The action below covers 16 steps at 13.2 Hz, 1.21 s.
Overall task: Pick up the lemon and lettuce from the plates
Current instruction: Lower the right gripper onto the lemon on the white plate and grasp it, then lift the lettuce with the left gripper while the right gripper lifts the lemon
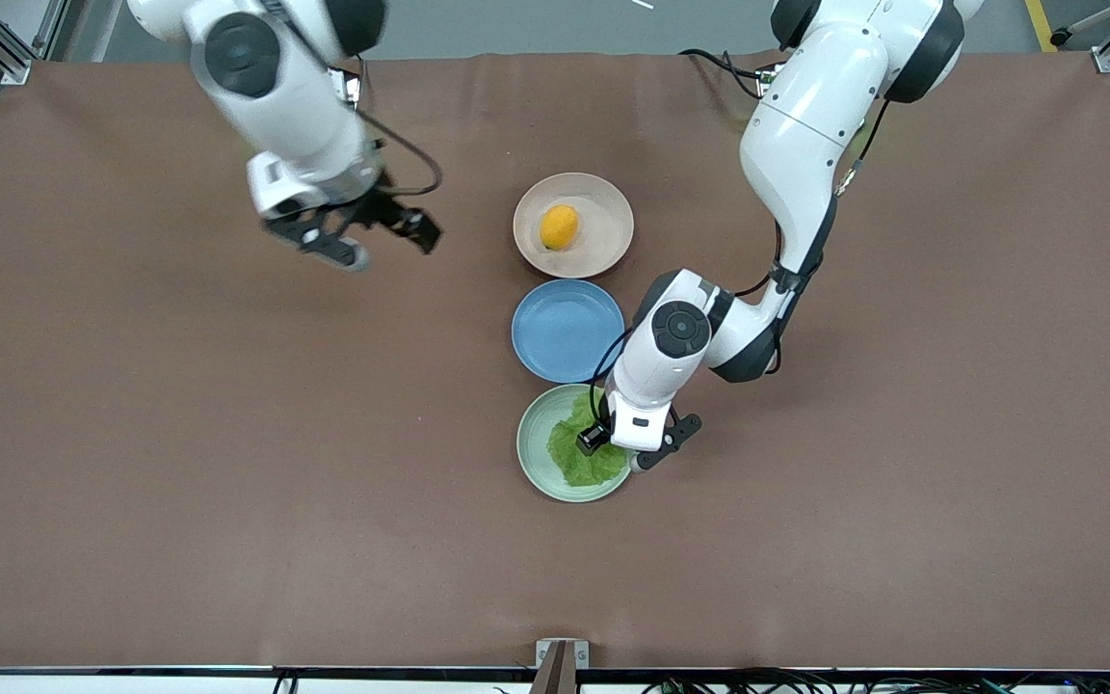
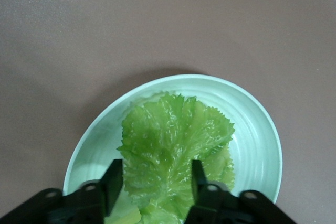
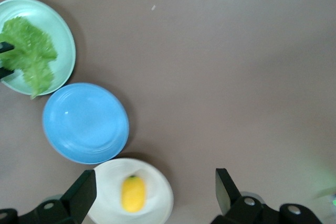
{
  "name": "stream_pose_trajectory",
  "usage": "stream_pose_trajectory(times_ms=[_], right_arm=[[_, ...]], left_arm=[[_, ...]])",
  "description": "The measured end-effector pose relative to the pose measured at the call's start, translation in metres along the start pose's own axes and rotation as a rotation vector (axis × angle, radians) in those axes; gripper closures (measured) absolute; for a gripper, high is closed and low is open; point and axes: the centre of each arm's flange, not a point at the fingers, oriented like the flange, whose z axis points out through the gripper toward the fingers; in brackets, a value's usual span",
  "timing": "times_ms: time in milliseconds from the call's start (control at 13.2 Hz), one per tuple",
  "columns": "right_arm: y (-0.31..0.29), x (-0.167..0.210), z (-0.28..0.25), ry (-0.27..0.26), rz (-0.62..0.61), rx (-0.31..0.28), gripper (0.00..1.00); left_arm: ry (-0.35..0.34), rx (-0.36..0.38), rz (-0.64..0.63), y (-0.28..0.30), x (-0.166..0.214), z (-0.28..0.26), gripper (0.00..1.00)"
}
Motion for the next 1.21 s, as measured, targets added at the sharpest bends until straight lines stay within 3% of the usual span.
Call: stream_pose_trajectory(times_ms=[151,302,453,604,906,1057,1208], right_arm=[[-0.019,-0.056,0.035,0.016,0.018,0.033,0.00],[-0.027,-0.101,0.073,0.022,-0.009,0.048,0.00],[-0.033,-0.133,0.114,0.024,-0.048,0.045,0.00],[-0.042,-0.156,0.156,0.028,-0.056,0.050,0.00],[-0.048,-0.181,0.233,0.040,-0.052,0.036,0.00],[-0.047,-0.184,0.256,0.042,-0.055,0.023,0.00],[-0.048,-0.186,0.271,0.048,-0.044,0.035,0.00]], left_arm=[[0.000,0.000,-0.001,0.000,0.000,0.000,0.52],[0.000,0.000,-0.001,0.000,0.000,0.000,0.74],[0.000,-0.001,-0.001,0.000,0.000,0.000,0.80],[0.002,-0.006,0.000,0.002,0.000,-0.002,0.96],[0.002,-0.033,-0.008,0.013,-0.002,-0.013,0.96],[0.000,-0.069,-0.024,0.026,-0.001,-0.038,0.96],[-0.010,-0.055,-0.031,0.035,0.001,-0.073,0.96]])
